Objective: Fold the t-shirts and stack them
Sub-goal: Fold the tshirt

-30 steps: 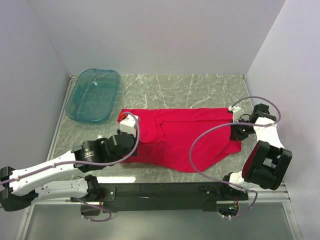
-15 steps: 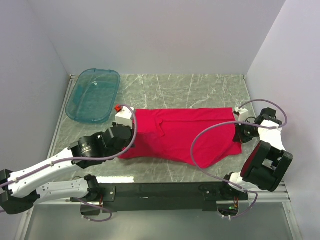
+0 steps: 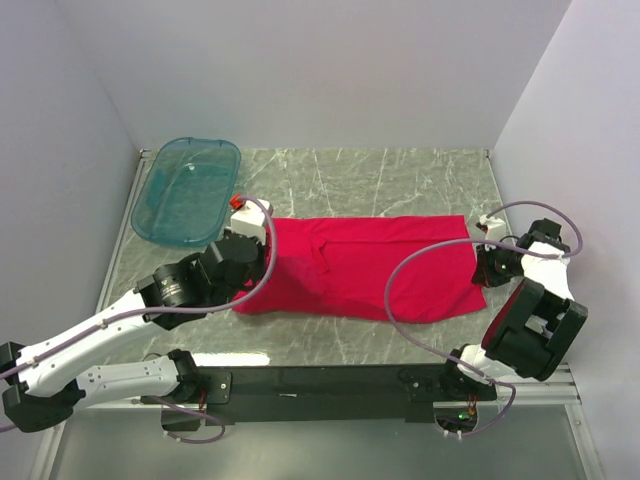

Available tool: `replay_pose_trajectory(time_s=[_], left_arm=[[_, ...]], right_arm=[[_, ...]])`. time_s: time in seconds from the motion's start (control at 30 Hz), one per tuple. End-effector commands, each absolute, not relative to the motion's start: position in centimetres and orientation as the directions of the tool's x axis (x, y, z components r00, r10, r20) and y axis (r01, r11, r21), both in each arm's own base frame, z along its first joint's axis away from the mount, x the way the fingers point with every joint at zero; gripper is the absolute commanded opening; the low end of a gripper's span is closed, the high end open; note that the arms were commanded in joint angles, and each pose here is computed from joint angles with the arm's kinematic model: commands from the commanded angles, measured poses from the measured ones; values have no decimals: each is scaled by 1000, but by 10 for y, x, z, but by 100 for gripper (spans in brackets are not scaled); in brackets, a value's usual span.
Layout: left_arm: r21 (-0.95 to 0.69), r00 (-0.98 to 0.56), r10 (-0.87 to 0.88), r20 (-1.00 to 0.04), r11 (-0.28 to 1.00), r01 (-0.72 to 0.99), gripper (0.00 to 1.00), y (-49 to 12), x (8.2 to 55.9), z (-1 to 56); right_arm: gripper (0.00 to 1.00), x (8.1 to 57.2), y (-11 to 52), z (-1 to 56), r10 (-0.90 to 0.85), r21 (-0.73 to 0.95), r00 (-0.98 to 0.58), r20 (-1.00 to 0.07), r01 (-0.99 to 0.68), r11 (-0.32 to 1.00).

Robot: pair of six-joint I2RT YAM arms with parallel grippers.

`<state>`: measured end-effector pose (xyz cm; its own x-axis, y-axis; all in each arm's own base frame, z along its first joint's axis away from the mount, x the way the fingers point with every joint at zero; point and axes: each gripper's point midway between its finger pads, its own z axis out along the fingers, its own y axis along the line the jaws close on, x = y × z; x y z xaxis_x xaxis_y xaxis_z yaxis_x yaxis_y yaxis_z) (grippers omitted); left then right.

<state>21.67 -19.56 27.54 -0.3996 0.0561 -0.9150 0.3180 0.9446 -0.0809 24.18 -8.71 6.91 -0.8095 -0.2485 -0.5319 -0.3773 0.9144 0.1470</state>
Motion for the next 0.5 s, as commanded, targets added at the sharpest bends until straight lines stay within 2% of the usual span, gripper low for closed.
replay_pose_trajectory(time_s=[0.0, 0.27, 0.47], left_arm=[[-67, -331, 57, -942, 934, 352, 1, -204, 227, 306], [-40, -297, 79, -952, 925, 377, 1, -210, 235, 316], [-74, -376, 87, -922, 916, 394, 1, -217, 232, 290]], right_arm=[[3, 243, -88, 64, -224, 163, -810, -541, -363, 918], [4, 242, -91, 59, -203, 172, -819, -536, -341, 924], [4, 240, -86, 58, -203, 195, -817, -539, -355, 914]])
